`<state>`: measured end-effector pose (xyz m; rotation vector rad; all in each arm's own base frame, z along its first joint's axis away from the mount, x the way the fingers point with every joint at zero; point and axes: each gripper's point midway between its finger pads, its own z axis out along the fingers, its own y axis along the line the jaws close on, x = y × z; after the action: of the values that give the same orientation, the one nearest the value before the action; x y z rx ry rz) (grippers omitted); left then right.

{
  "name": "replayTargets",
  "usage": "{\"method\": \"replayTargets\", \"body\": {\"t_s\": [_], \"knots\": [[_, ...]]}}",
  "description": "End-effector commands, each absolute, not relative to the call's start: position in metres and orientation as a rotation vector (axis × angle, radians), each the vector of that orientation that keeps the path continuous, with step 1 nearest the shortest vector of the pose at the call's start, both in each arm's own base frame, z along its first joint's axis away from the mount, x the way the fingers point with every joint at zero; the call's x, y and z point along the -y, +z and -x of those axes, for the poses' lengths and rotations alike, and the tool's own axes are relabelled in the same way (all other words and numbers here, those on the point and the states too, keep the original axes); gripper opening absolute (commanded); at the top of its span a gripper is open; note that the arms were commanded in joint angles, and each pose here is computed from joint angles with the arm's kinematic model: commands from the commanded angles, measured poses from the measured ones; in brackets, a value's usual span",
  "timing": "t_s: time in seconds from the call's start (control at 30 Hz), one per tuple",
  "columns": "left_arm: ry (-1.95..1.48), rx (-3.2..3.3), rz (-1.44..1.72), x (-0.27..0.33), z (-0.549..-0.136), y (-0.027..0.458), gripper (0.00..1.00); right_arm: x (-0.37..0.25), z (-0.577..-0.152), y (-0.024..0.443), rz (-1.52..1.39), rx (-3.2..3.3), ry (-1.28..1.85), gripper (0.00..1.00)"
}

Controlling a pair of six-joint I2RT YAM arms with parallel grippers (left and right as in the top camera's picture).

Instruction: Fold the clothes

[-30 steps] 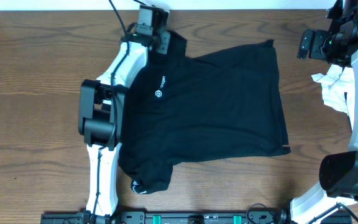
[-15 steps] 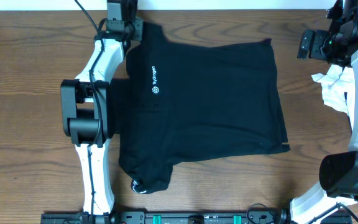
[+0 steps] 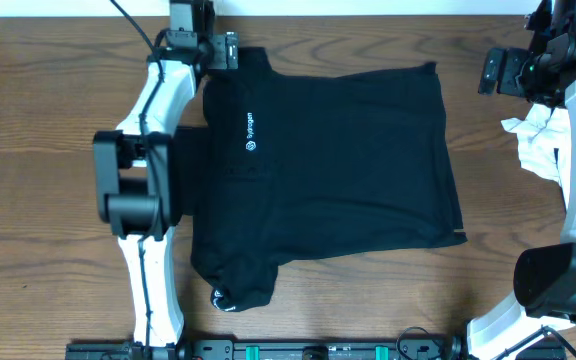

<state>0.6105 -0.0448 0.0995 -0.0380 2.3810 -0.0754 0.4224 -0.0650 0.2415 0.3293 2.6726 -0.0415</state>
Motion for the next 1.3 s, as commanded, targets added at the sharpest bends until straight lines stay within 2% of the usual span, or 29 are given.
{"method": "replayTargets", "body": {"t_s": [0.0, 0.27, 0.47, 0.57, 0.73, 0.9, 1.13, 1.27], "knots": [[-0.167, -2.245, 0.219, 0.043, -0.585, 0.218, 0.98, 0.066, -0.422, 0.241, -0.346, -2.674, -0.051, 0.99], [-0.19, -2.469, 0.439, 0.033, -0.449, 0.275, 0.98, 0.066, -0.422, 0.241, -0.346, -2.674, -0.051, 0.99], [-0.198, -2.581, 0.601, 0.032, -0.367, 0.293, 0.98, 0.066, -0.422, 0.241, -0.346, -2.674, -0.051, 0.99], [-0.176, -2.666, 0.579, 0.039, -0.333, 0.293, 0.98, 0.066, -0.422, 0.241, -0.346, -2.674, -0.051, 0.99], [-0.112, -2.838, 0.546, 0.047, -0.29, 0.28, 0.98, 0.066, -0.422, 0.241, -0.346, -2.674, -0.051, 0.99], [-0.068, -2.927, 0.499, 0.045, -0.268, 0.272, 0.98, 0.065, -0.43, 0.245, -0.339, -2.639, -0.036, 0.99], [-0.127, -2.81, 0.496, 0.041, -0.244, 0.299, 0.98, 0.056, -0.43, 0.244, -0.348, -2.642, 0.038, 0.99], [-0.14, -2.78, 0.49, 0.037, -0.223, 0.306, 0.98, 0.035, -0.406, 0.234, -0.334, -2.755, 0.186, 0.99]]}}
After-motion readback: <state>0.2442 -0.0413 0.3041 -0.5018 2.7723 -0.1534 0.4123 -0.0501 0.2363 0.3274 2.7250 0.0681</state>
